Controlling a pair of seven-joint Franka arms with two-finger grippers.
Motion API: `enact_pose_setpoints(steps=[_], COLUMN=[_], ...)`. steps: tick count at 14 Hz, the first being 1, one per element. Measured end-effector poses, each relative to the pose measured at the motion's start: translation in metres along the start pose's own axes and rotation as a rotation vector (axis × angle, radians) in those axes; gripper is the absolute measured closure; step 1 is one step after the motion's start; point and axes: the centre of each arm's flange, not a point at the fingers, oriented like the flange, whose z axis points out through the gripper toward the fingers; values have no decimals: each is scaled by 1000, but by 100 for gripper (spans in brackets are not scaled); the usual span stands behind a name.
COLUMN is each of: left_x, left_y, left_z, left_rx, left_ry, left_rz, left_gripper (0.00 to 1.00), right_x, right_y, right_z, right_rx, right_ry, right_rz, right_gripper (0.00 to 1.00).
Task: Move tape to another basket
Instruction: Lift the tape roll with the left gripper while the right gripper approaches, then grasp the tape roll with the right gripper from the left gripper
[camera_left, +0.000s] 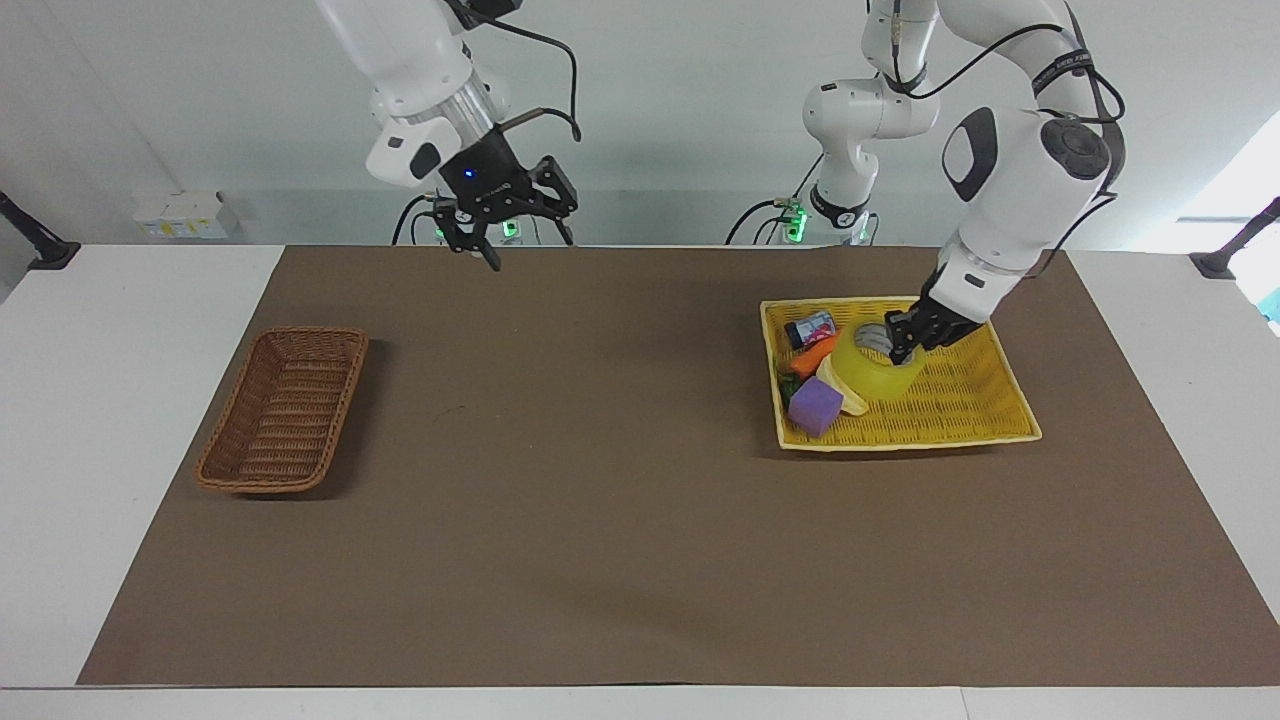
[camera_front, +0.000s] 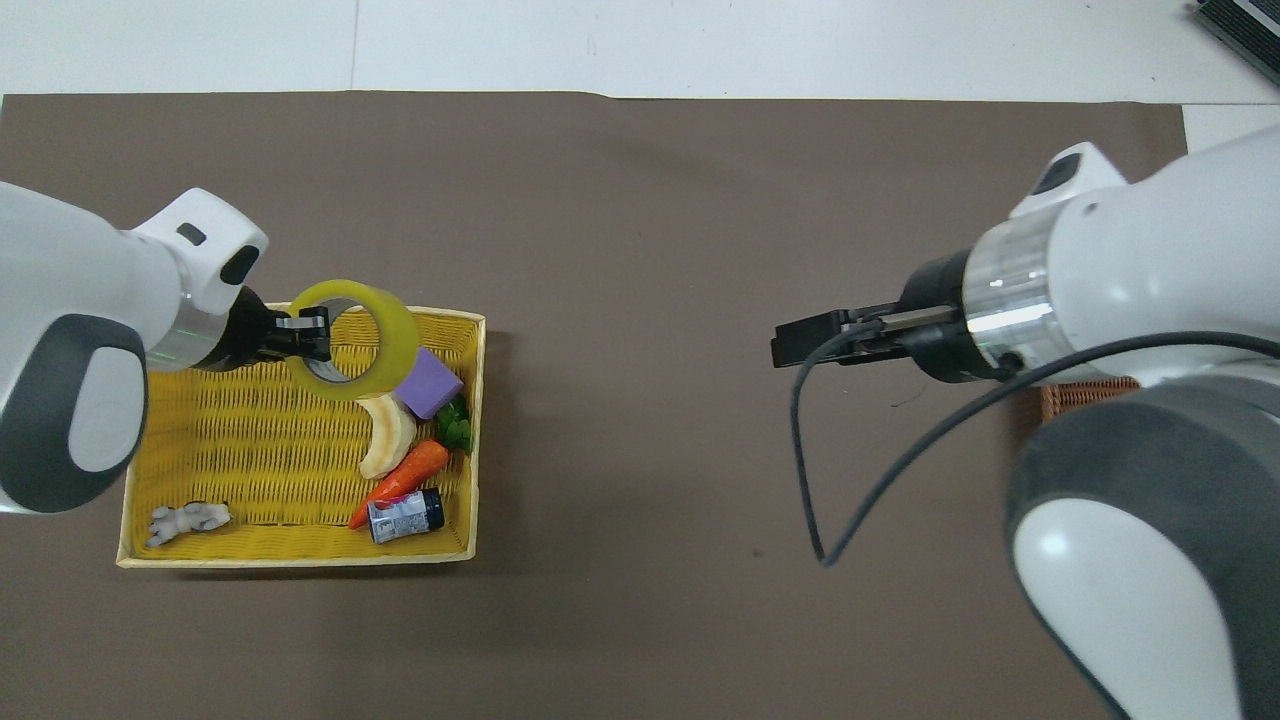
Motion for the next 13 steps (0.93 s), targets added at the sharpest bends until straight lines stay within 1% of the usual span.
enact_pose_setpoints(steps=[3, 5, 7, 9, 13], left_x=[-24, -40, -56, -70, -87], left_y=[63, 98, 127, 153, 184], left_z=[2, 5, 5, 3, -1], left_rx=[-27, -77, -112, -138, -217], left_ry=[-13, -42, -54, -51, -72], left_rz=[-19, -22, -20, -20, -16], left_gripper=[77, 77, 77, 77, 77], right_x=[1, -3, -4, -5, -2], right_y=[-31, -42, -40, -29, -2], right_z=[47, 67, 83, 99, 107], right_rx=[42, 122, 209, 267, 399], right_ry=[-66, -100, -126, -152, -175], right_rz=[38, 73, 126, 165, 220], right_gripper=[0, 0, 0, 0, 0])
